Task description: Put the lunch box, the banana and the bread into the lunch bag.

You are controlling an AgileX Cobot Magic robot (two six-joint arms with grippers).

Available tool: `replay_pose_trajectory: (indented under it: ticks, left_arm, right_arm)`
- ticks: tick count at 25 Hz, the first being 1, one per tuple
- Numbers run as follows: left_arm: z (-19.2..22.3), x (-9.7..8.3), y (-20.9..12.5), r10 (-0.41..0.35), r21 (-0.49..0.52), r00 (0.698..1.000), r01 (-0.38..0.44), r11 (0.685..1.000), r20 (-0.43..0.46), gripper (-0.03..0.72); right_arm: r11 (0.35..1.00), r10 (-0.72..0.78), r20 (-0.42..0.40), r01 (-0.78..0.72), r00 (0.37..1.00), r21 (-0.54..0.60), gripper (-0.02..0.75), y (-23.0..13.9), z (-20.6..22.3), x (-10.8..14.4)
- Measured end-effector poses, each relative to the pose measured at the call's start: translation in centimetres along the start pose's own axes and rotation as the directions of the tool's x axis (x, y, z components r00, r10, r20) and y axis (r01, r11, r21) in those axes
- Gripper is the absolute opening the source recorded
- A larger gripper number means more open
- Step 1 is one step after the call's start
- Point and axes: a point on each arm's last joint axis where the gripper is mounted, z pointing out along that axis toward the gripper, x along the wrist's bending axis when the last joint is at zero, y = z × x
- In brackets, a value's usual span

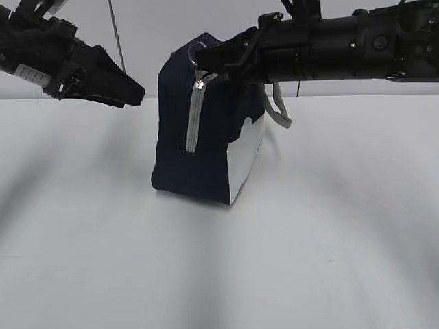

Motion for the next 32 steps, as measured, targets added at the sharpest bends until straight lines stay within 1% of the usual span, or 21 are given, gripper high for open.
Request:
replay_pose_trajectory:
  ticks: [4,7,13,21,25,28,32]
  left_arm:
    - [0.0,-0.1,0.1,0.018,-0.016,1.0,-0.018,1.0,0.01,0.392]
    - [0.0,-0.2,0.3,0.026,-0.033,0.999,-0.026,0.999,0.021,0.392]
    - [0.0,-0.3,0.4,0.038,-0.041,0.999,-0.037,0.998,0.026,0.392]
    - [0.0,-0.2,0.4,0.055,-0.043,0.998,-0.054,0.998,0.025,0.392]
    - [0.0,-0.4,0.5,0.064,-0.061,0.997,-0.061,0.996,0.035,0.392]
    - [0.0,-0.4,0.6,0.073,-0.07,0.997,-0.07,0.995,0.04,0.392]
    - [0.2,-0.2,0.6,0.107,-0.079,0.993,-0.104,0.991,0.039,0.392]
  right_arm:
    - [1.0,0.023,0.034,-0.023,0.999,0.013,-0.016,-0.1,0.0,-0.3]
    - [0.999,0.03,0.044,-0.031,0.999,0.014,-0.016,-0.1,0.0,-0.4]
    - [1.0,0.018,0.058,-0.017,0.998,-0.018,-0.016,1.2,0.0,-0.8]
    - [0.998,0.056,0.13,-0.055,0.99,-0.008,-0.016,1.4,0.0,-1.5]
    - [0.998,0.062,0.157,-0.063,0.986,0.001,-0.016,1.3,0.0,-1.8]
    - [0.998,0.064,0.158,-0.064,0.985,-0.005,-0.016,1.6,0.0,-1.9]
    - [0.997,0.077,0.151,-0.074,0.986,-0.02,-0.016,2.0,0.0,-1.9]
